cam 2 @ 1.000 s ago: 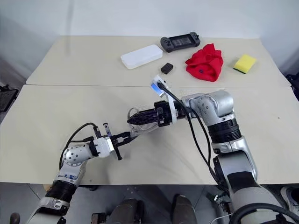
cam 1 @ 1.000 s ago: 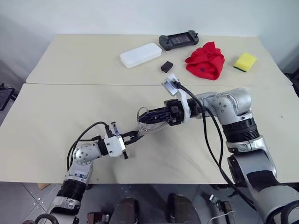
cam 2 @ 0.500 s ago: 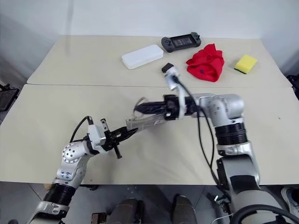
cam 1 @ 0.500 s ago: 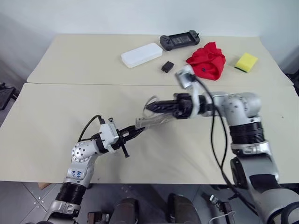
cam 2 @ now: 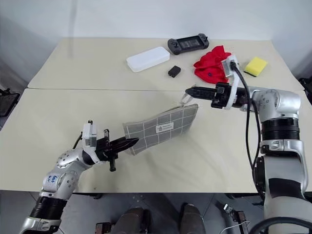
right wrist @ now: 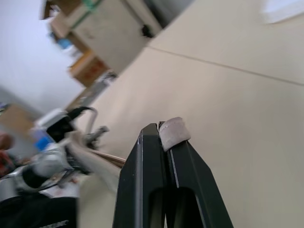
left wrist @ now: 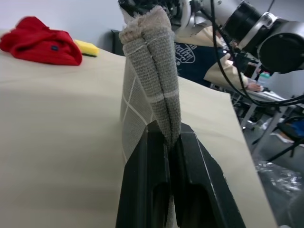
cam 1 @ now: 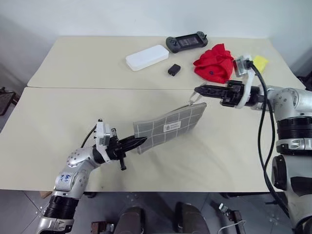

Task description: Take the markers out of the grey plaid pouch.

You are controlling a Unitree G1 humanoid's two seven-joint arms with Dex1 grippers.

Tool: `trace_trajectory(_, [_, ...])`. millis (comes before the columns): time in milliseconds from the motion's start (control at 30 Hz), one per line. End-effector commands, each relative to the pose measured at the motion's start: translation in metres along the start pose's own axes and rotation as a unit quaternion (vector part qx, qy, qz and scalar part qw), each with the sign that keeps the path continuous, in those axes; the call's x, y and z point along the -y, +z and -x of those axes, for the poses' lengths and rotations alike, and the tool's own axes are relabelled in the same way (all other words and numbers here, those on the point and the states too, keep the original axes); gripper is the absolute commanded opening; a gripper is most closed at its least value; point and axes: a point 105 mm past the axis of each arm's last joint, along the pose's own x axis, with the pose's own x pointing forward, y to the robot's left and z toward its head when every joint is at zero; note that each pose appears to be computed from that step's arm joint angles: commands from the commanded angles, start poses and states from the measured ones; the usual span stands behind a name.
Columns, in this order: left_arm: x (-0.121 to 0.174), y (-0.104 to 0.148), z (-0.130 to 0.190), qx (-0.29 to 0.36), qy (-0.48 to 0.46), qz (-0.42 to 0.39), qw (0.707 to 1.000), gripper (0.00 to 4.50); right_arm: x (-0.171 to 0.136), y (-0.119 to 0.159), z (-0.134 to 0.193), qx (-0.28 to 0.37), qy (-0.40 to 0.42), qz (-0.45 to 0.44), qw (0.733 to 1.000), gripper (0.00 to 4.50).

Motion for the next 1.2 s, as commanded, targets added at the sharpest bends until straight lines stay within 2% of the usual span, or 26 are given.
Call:
trace_trajectory(33, [0.002,0.002,0.005,-0.003,-0.004,0.0,1.0,0.0,0.012,0.009,0.028,0.028,-0.045,0.024,0.998,0.01])
trace_trajectory(300, [-0.001,0.0,0.007,-0.011,-0.007,0.009,1.0,0.0,0.017,0.008,0.045,0.045,-0.064,0.029,0.997,0.01])
trace_trajectory(367, [-0.001,0.0,0.004,-0.014,-0.017,0.008,1.0,0.0,0.005,0.018,0.043,0.072,-0.035,-0.017,0.997,0.19])
trace_trajectory(433, [-0.002,0.001,0.003,-0.015,-0.025,0.008,1.0,0.0,-0.004,0.023,0.04,0.081,-0.018,0.008,0.997,0.6])
trace_trajectory(567, [-0.004,0.002,-0.002,-0.012,-0.033,0.008,0.999,0.0,-0.014,0.003,0.051,0.04,-0.011,0.018,0.999,1.94])
trace_trajectory(633, [-0.002,0.005,-0.004,-0.007,-0.042,0.009,0.999,0.0,-0.015,-0.008,0.06,0.015,-0.021,0.022,0.999,2.6])
trace_trajectory(800, [0.006,0.01,-0.009,-0.006,-0.076,0.012,0.997,0.0,-0.002,-0.029,0.094,-0.032,-0.097,0.105,0.989,4.29])
trace_trajectory(900, [0.009,0.011,-0.018,-0.006,-0.108,0.007,0.994,0.0,0.003,-0.029,0.131,-0.029,-0.16,0.124,0.979,4.29])
trace_trajectory(1100, [0.024,0.008,-0.038,-0.002,-0.173,-0.007,0.985,0.0,-0.025,-0.003,0.173,0.009,-0.222,0.175,0.959,4.29])
trace_trajectory(1200, [0.023,0.01,-0.049,0.0,-0.193,-0.013,0.981,0.0,-0.04,0.014,0.175,0.011,-0.226,0.214,0.95,3.68])
